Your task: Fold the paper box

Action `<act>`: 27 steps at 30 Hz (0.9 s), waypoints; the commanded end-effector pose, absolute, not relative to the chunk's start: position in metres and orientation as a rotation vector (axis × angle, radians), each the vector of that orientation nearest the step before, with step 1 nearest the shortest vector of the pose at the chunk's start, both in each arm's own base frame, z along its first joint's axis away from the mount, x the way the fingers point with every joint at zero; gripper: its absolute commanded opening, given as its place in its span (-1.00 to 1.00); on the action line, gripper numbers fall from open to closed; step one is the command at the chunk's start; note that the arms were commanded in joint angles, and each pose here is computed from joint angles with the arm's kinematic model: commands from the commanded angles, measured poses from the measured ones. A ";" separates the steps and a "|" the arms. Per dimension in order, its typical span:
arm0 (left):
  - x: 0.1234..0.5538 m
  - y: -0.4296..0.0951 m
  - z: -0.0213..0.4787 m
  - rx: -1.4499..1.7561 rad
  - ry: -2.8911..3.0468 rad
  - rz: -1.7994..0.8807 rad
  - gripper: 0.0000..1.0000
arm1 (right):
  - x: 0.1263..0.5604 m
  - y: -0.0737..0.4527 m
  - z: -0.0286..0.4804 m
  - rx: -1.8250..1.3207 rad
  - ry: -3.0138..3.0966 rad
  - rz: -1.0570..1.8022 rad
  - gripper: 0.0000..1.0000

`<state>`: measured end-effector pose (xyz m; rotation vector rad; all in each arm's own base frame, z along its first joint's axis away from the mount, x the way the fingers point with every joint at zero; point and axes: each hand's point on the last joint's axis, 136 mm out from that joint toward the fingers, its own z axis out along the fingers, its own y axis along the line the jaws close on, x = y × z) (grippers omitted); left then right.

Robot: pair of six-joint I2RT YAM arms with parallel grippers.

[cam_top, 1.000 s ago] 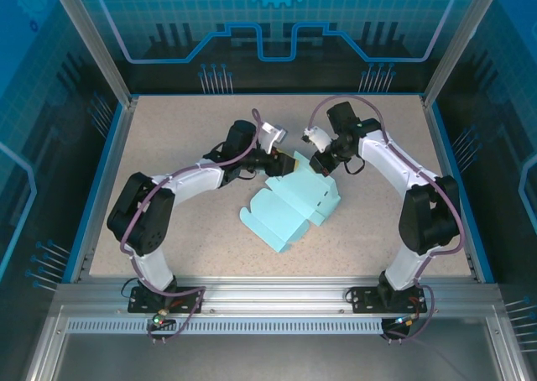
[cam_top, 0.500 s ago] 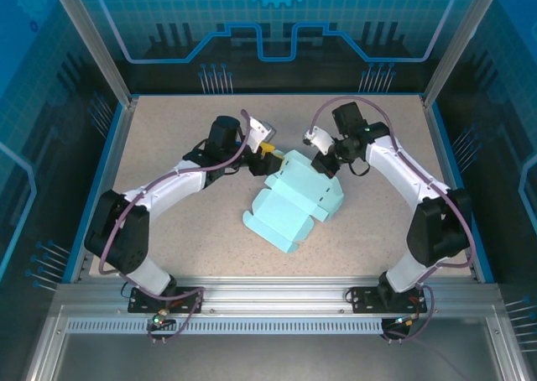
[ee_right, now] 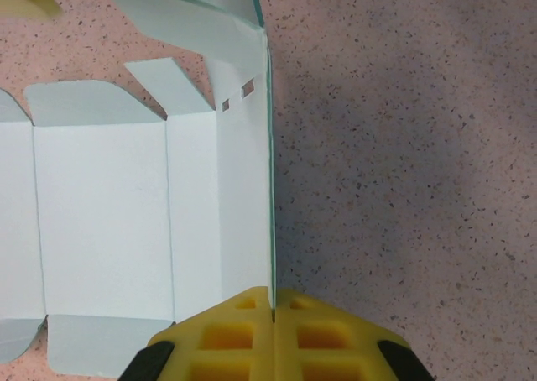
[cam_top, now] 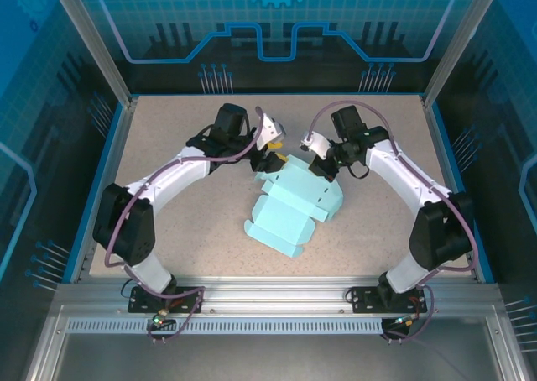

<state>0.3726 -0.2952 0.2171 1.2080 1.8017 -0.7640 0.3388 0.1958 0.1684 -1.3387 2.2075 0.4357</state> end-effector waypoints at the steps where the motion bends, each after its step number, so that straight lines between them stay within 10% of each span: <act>1: 0.362 -0.303 0.212 1.289 1.798 -0.841 0.12 | 0.333 0.205 0.179 -1.370 2.134 0.461 -1.00; 15: 0.385 -0.248 0.224 0.816 1.965 -0.758 0.22 | 0.348 0.193 0.167 -1.366 2.128 0.174 -1.00; 27: 0.405 -0.164 0.123 0.320 2.362 -0.630 0.06 | 0.375 0.195 0.148 -1.475 1.907 -0.373 -1.00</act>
